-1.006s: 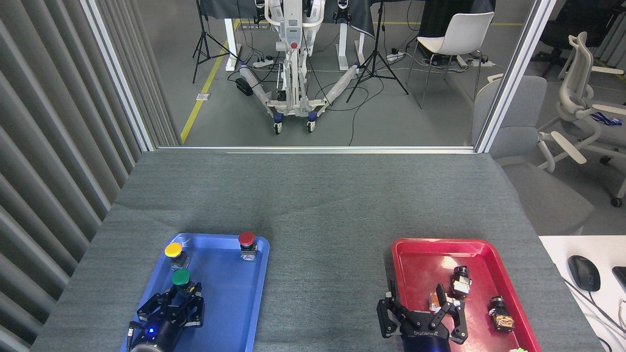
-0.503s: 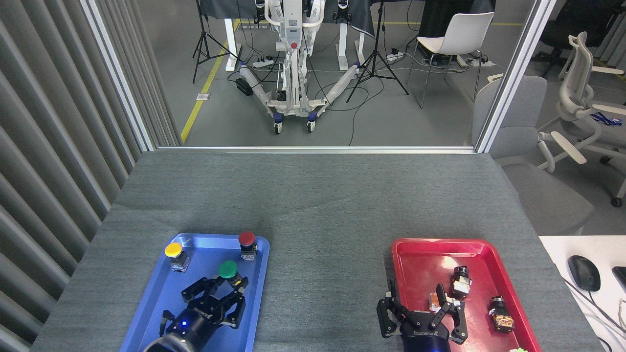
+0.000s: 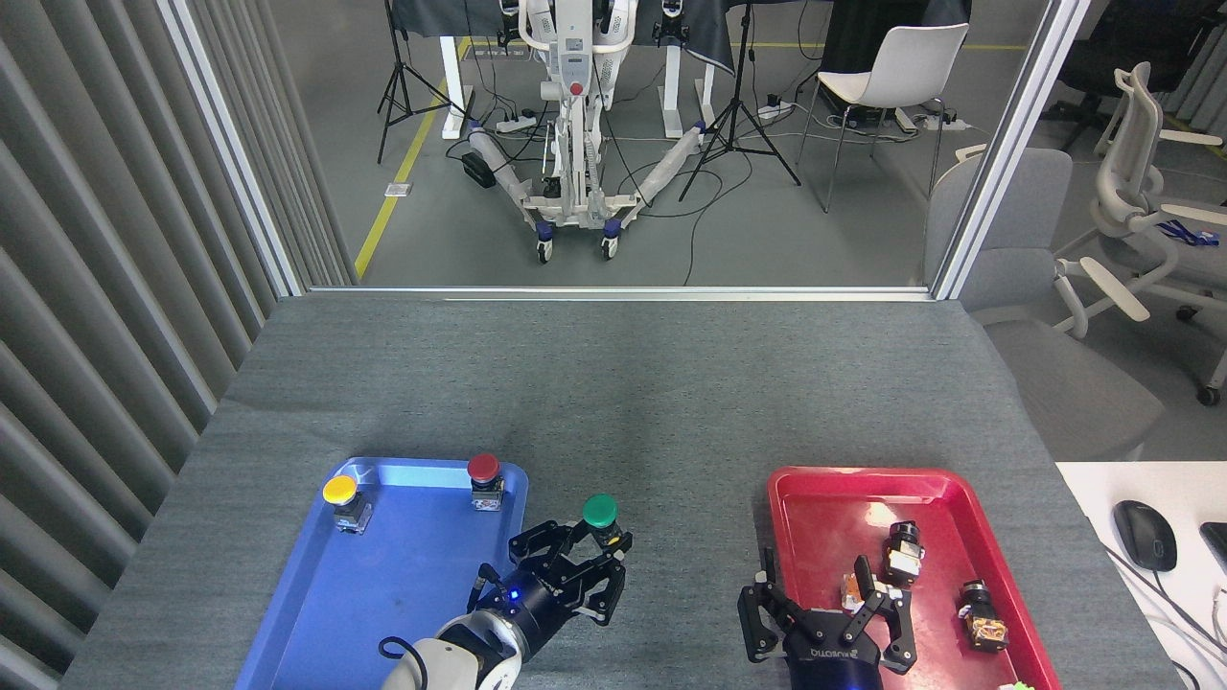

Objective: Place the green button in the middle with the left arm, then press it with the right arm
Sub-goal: 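Lift the green button with the left gripper and carry it off the blue tray, then lower the green button onto the table between the trays and release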

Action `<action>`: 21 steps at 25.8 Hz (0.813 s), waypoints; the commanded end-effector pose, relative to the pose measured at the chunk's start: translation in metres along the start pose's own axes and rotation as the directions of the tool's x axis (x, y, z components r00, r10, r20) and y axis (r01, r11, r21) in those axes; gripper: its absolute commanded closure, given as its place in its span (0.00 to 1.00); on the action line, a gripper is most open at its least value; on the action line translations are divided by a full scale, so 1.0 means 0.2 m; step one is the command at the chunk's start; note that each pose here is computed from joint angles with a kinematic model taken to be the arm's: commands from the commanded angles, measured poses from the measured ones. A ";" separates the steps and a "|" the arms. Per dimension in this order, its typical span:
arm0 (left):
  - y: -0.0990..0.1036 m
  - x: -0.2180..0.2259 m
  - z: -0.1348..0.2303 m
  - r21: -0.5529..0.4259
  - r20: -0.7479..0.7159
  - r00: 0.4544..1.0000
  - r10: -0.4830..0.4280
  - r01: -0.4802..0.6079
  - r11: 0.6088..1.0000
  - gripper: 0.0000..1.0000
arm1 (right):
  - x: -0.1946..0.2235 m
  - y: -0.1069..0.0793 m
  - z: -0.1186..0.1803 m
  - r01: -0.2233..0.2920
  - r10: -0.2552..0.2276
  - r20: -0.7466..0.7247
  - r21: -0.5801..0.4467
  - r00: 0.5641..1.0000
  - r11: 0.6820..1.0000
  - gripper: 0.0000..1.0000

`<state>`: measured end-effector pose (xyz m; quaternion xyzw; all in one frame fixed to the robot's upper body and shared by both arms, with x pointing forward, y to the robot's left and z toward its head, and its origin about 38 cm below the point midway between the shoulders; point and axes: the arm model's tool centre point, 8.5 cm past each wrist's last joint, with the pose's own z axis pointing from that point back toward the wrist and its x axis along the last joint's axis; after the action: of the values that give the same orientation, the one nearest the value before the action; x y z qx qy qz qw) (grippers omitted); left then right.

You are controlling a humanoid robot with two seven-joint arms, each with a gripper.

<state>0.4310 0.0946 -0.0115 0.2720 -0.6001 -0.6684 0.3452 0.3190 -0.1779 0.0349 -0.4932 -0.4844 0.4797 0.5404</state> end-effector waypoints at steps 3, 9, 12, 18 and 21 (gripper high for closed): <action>-0.09 0.08 0.00 -0.059 0.055 0.998 -0.041 0.045 0.997 0.96 | 0.00 0.00 0.00 0.000 0.000 0.002 0.001 1.000 1.000 0.00; -0.14 0.16 -0.01 -0.082 0.077 0.996 -0.054 0.060 0.995 0.85 | 0.00 0.00 0.00 0.000 0.000 0.002 -0.001 1.000 1.000 0.00; -0.15 0.21 -0.01 -0.091 0.122 0.990 -0.064 0.076 0.993 0.63 | 0.00 0.00 0.00 0.000 0.000 0.002 -0.001 1.000 1.000 0.00; -0.15 0.34 -0.03 -0.045 0.218 0.973 -0.075 0.087 0.995 0.01 | 0.00 0.00 0.00 0.000 0.000 0.002 0.001 1.000 1.000 0.00; -0.16 0.35 -0.02 -0.044 0.219 0.973 -0.072 0.083 0.996 0.01 | 0.00 0.00 0.00 0.000 0.000 0.000 -0.001 1.000 1.000 0.00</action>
<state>0.3899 0.0405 -0.0381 0.2147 -0.6019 -0.7239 0.2601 0.3192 -0.1780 0.0351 -0.4932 -0.4849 0.4797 0.5399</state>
